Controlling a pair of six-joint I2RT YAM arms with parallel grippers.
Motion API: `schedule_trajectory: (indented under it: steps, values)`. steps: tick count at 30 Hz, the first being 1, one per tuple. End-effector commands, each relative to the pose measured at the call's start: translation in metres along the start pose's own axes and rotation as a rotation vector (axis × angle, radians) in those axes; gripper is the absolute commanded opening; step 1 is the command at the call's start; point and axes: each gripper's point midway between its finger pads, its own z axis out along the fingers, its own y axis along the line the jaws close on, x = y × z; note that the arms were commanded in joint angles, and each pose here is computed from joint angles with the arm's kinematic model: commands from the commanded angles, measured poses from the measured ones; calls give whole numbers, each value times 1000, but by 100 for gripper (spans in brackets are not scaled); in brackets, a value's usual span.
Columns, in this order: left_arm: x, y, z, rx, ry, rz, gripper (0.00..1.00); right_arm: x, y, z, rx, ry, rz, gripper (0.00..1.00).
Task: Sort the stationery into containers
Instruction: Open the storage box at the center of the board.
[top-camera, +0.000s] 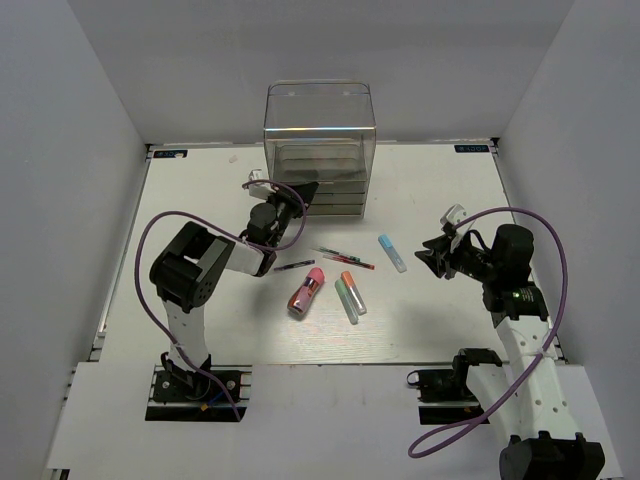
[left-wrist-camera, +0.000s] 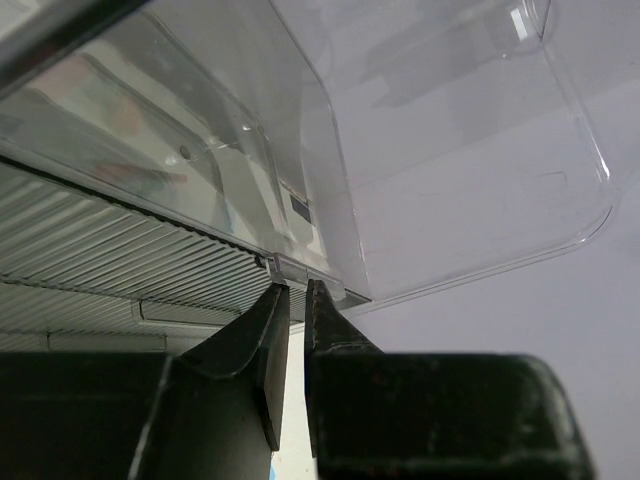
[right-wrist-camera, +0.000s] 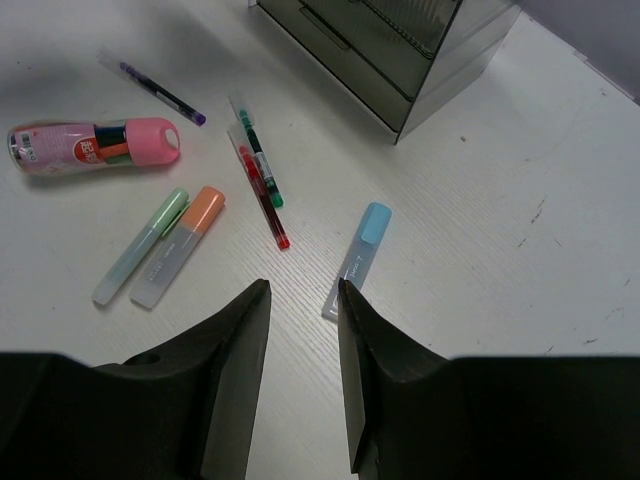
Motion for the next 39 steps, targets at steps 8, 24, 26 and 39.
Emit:
schedule_trajectory:
  steps: [8,24,26,39]
  values:
    - [-39,-97,-12,234,-60,-6,14,-3,1,1,-13,-18,-17,39]
    - [-60,-129,-26,272,-74,34,19,6,-1,6,-43,21,-35,42]
    - [-60,-129,-26,272,-74,34,22,7,0,7,-49,24,-37,44]
    - [-70,-134,-28,279,-103,61,40,-2,28,26,-280,-7,-102,56]
